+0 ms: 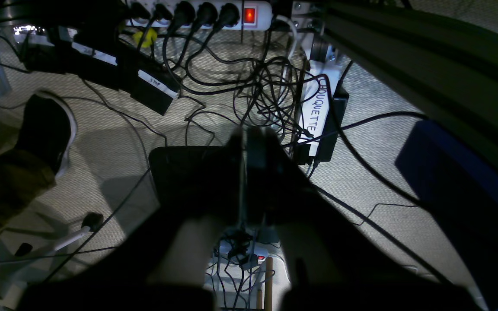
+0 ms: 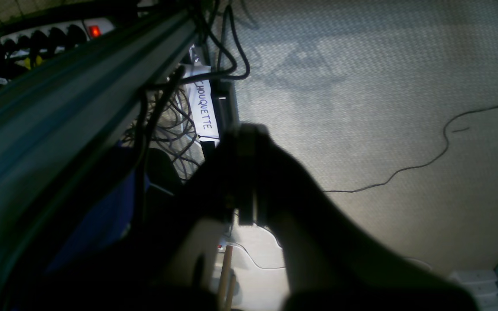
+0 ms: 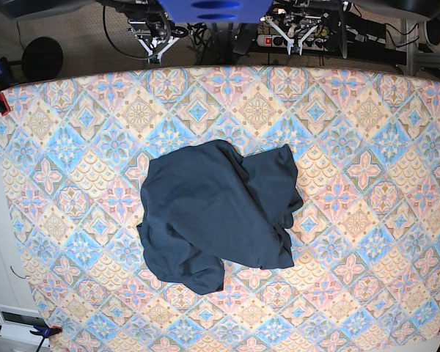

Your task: Layout the t-shirt on the table in an organized manner, then fold the t-shirt properly

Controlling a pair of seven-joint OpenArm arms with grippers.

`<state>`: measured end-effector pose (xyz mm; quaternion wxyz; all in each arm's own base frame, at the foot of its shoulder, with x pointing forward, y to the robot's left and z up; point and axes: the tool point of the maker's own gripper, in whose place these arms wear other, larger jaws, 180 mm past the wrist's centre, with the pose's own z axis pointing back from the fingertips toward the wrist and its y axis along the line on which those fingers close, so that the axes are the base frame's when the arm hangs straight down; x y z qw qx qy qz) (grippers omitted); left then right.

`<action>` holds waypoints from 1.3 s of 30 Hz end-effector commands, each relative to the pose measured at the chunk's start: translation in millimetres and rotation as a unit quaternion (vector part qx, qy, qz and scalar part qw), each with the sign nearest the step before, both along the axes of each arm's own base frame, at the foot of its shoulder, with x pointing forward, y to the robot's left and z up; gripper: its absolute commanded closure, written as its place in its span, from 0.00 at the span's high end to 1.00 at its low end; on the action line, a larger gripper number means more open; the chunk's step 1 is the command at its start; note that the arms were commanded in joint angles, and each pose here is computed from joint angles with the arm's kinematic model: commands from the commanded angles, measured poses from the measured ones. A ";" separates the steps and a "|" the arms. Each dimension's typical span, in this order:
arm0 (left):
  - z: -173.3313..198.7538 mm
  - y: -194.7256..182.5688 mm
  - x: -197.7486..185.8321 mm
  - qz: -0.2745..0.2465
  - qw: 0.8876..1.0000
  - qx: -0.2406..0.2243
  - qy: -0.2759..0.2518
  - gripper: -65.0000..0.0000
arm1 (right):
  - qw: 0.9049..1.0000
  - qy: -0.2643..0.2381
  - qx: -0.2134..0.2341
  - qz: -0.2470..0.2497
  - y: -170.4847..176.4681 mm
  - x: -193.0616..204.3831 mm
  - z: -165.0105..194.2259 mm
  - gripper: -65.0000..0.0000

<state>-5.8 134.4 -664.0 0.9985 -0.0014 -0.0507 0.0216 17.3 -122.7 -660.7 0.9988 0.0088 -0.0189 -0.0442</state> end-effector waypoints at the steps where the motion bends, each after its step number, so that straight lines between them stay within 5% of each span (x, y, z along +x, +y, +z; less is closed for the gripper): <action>1: 0.1 2.0 -1.8 -0.002 1.000 0.002 0.001 0.00 | 1.000 -0.001 0.002 0.002 0.1 1.3 0.3 0.01; 39: 0.7 16.0 -10.3 -0.005 1.000 0.013 0.007 0.00 | 1.000 0.002 -0.001 0.002 -2.9 -3.8 0.2 0.01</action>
